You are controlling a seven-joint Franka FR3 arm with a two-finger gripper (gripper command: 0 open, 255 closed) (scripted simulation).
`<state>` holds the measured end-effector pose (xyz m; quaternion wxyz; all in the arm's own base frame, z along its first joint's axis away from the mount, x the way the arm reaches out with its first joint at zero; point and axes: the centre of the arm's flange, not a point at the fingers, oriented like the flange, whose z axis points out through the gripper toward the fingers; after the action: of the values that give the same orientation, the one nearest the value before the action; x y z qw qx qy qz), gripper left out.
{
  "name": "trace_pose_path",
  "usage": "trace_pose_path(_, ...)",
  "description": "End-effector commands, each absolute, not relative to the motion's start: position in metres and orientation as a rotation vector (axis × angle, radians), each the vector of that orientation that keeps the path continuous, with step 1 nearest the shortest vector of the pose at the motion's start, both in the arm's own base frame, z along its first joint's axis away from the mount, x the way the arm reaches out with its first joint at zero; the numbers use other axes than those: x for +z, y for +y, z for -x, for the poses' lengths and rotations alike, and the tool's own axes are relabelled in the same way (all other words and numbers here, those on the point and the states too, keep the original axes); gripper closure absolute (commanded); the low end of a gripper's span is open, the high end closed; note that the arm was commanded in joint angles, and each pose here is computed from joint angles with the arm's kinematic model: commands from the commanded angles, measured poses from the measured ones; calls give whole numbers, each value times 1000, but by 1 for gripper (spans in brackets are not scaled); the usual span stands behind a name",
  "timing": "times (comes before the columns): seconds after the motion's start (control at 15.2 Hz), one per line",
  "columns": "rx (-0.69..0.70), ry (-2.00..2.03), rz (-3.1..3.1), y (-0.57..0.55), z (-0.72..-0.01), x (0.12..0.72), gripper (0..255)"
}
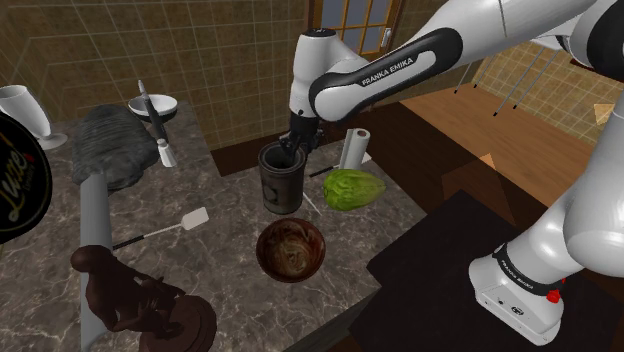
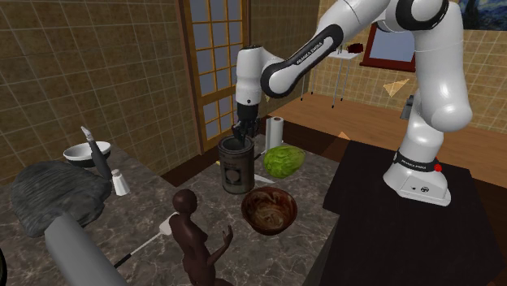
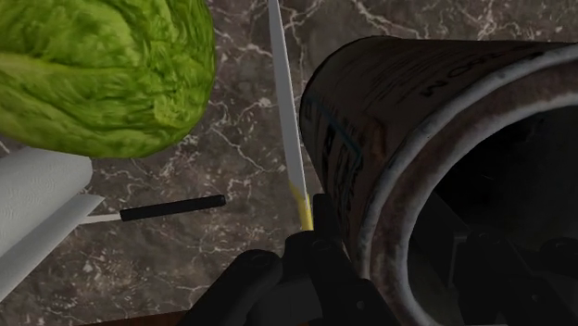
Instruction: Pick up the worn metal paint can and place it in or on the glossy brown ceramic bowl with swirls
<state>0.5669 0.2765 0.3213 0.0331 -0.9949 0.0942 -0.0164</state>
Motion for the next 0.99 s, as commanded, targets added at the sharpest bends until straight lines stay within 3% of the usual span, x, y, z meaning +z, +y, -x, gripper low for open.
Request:
trace_pose_path(0.0,-55,290,3060,277,-567,333,255)
trace_pose_path(0.92,-55,290,3060,277,-567,407,255)
